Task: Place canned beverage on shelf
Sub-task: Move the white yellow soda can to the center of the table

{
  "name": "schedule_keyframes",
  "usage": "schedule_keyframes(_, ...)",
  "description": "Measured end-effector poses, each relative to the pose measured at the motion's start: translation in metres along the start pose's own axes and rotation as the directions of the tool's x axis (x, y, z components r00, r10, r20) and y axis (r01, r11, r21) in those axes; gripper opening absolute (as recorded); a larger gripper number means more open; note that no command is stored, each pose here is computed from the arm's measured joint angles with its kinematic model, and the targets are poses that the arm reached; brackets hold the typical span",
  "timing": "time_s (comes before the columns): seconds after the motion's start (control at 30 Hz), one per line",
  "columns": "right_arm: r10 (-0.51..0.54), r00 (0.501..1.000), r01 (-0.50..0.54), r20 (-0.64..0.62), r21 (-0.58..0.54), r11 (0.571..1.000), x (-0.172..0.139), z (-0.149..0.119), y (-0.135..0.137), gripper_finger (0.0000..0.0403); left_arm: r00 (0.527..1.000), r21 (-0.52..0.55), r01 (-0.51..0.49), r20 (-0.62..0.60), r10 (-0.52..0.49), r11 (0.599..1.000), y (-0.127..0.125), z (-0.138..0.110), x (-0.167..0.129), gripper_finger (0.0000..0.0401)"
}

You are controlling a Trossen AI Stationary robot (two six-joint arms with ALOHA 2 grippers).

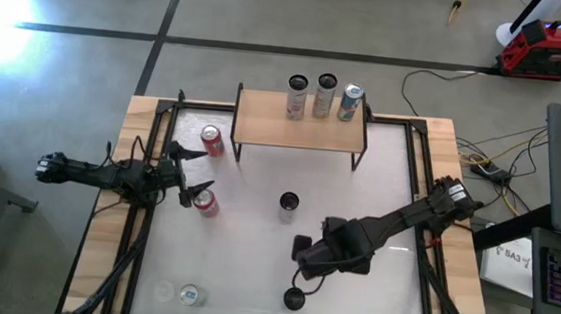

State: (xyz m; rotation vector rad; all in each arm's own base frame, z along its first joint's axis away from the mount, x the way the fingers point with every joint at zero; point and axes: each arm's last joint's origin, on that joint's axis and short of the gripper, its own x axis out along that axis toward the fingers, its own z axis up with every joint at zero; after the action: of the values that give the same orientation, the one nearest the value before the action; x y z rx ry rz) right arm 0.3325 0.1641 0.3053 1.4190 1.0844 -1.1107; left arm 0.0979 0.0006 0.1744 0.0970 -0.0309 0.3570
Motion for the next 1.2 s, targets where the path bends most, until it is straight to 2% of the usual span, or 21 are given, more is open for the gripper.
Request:
schedule_keyframes(0.17, 0.065, 0.996, -0.065, -0.067, 0.010, 0.998, -0.001, -0.010, 0.004, 0.0400, 1.000, 0.000, 0.000, 0.000, 0.000, 1.000, 0.000, 0.000, 0.000, 0.0400)
schedule_keyframes(0.4, 0.150, 0.979, -0.165, -0.138, -0.104, 0.981, -0.002, -0.028, 0.005, 0.0400, 1.000, 0.000, 0.000, 0.000, 0.000, 1.000, 0.000, 0.000, 0.000, 0.0400)
schedule_keyframes(0.7, 0.270, 0.945, -0.312, -0.188, -0.258, 0.914, -0.007, -0.053, 0.001, 0.0400, 1.000, 0.000, 0.000, 0.000, 0.000, 1.000, 0.000, 0.000, 0.000, 0.0400)
schedule_keyframes(0.9, 0.288, 0.936, -0.338, -0.204, -0.284, 0.897, -0.001, -0.062, 0.002, 0.0400, 1.000, 0.000, 0.000, 0.000, 0.000, 1.000, 0.000, 0.000, 0.000, 0.0400)
schedule_keyframes(1.07, 0.261, 0.940, -0.324, -0.219, -0.336, 0.884, 0.021, -0.071, 0.008, 0.0400, 1.000, 0.000, 0.000, 0.000, 0.000, 1.000, 0.000, 0.000, 0.000, 0.0400)
schedule_keyframes(1.2, 0.250, 0.942, -0.320, -0.224, -0.373, 0.871, 0.026, -0.075, 0.012, 0.0400, 1.000, 0.002, 0.001, -0.005, -0.001, 1.000, 0.000, 0.000, 0.000, 0.0400)
